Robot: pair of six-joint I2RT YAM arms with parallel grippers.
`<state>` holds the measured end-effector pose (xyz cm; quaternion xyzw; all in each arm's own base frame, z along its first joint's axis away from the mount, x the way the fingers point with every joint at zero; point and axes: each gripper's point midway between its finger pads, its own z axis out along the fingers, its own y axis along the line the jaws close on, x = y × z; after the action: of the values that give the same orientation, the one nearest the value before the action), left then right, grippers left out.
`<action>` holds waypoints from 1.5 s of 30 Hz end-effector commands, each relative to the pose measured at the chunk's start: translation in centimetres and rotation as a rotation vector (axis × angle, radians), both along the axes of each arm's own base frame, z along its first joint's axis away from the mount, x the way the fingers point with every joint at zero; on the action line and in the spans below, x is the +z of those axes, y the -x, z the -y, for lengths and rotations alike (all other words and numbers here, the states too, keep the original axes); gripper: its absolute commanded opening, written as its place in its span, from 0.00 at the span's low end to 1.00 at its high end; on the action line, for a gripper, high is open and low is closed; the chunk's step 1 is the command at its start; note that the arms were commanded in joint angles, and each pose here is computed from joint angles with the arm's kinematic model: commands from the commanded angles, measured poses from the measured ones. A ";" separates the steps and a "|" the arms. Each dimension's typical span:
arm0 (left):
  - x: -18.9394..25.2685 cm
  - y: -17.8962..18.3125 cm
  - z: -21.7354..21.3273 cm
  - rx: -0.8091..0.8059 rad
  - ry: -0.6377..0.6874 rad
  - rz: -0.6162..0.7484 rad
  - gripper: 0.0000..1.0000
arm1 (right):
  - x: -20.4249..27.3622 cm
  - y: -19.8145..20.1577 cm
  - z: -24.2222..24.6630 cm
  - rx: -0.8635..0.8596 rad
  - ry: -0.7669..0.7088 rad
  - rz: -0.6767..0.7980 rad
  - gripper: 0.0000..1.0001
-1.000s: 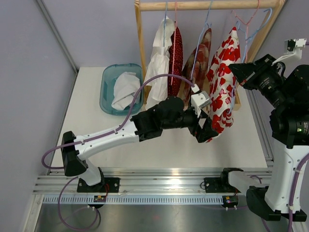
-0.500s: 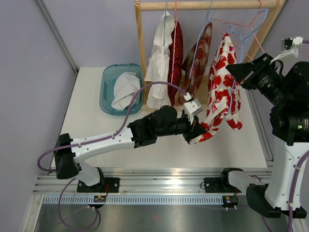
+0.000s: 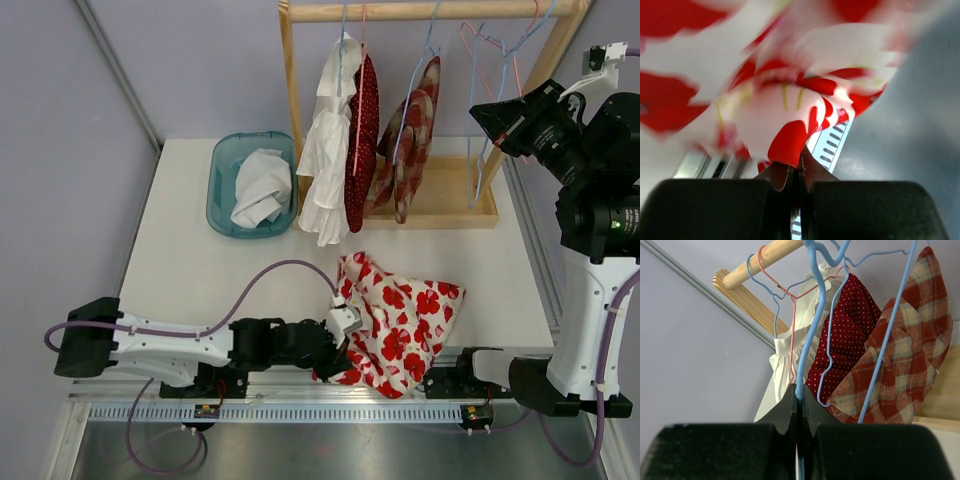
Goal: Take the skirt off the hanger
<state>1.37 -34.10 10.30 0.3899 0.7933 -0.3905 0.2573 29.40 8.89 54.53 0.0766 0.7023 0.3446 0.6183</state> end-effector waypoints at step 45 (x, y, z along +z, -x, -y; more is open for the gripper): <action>26.7 -51.6 -25.0 1.125 0.037 0.444 0.60 | -6.5 -16.4 0.2 0.044 0.025 -0.145 0.00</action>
<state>53.46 -7.94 36.75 -0.0002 0.8029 -0.0639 0.5926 45.45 9.29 46.35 0.0991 0.7646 0.3524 0.5305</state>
